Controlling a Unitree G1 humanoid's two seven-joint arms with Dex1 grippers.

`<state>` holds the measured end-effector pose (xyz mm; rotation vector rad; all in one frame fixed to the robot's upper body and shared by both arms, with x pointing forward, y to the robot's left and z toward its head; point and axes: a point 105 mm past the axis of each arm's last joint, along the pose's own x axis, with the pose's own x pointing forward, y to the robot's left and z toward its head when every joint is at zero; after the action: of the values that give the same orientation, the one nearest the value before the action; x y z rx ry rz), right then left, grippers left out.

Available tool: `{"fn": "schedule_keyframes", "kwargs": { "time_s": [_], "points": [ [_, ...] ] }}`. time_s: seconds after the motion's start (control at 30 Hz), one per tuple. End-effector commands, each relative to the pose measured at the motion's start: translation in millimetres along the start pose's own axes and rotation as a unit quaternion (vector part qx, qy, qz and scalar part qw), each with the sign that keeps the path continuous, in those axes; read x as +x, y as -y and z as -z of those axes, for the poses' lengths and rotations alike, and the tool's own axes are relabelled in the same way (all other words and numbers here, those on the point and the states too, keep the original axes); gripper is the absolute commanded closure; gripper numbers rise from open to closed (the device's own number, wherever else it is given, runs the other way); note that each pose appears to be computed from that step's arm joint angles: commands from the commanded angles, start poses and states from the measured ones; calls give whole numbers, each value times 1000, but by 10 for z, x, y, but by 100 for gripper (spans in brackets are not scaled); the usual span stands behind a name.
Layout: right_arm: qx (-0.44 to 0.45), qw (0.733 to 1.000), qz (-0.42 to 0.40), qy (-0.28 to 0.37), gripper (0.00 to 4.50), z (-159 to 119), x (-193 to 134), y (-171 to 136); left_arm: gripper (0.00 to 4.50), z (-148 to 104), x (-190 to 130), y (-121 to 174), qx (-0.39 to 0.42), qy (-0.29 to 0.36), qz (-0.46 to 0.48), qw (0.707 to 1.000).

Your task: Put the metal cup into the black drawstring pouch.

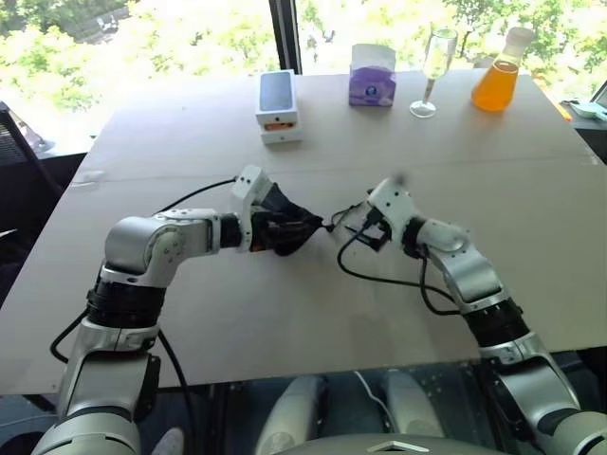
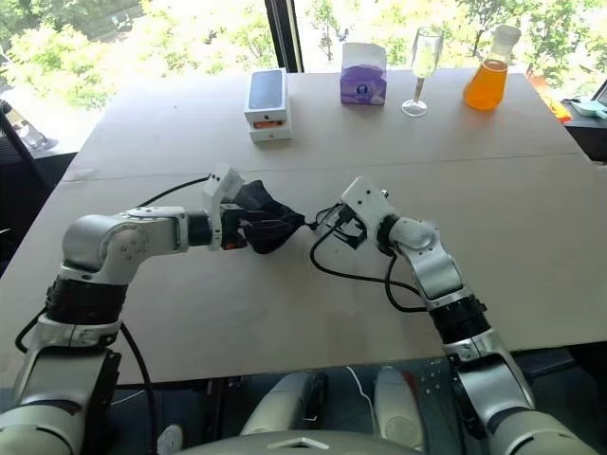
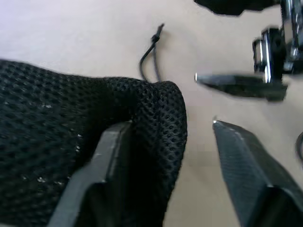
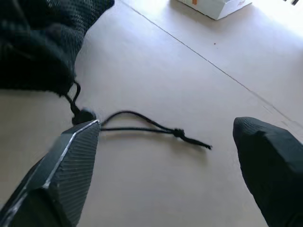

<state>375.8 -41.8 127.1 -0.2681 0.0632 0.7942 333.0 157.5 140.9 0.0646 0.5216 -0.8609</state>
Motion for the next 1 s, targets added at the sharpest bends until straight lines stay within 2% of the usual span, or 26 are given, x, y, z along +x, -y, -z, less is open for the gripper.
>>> {"fn": "schedule_keyframes", "kwargs": {
  "time_s": [0.03, 0.2, 0.4, 0.47, 0.53, 0.67, 0.77, 1.0],
  "points": [
    [54, 998, 38, 17, 0, -55, 55, 171, 193, -89, -38, 35, 67, 20, 4, 998],
    [65, 997, 41, 9, 0, 42, 167, 127, 193, -102, -15, 35, 80, 38, -7, 996],
    [45, 998, -14, -38, 0, 426, 151, -187, 193, -148, -62, 23, 72, 68, -12, 995],
    [32, 998, -13, -45, 53, 496, 155, -202, 187, -175, -85, 14, 74, 77, -12, 994],
    [24, 999, -15, -47, 127, 529, 172, -220, 187, -225, -111, 15, 67, 96, -6, 993],
    [0, 998, -31, -47, 324, 568, 241, -295, 187, -304, -187, -43, 54, 120, -14, 991],
    [-40, 997, -42, -52, 442, 597, 256, -330, 187, -355, -220, -68, 52, 130, -22, 990],
    [-65, 997, -7, -28, 442, 472, 97, -180, 187, -335, -240, -131, 53, 139, -39, 988]
  ]
}}
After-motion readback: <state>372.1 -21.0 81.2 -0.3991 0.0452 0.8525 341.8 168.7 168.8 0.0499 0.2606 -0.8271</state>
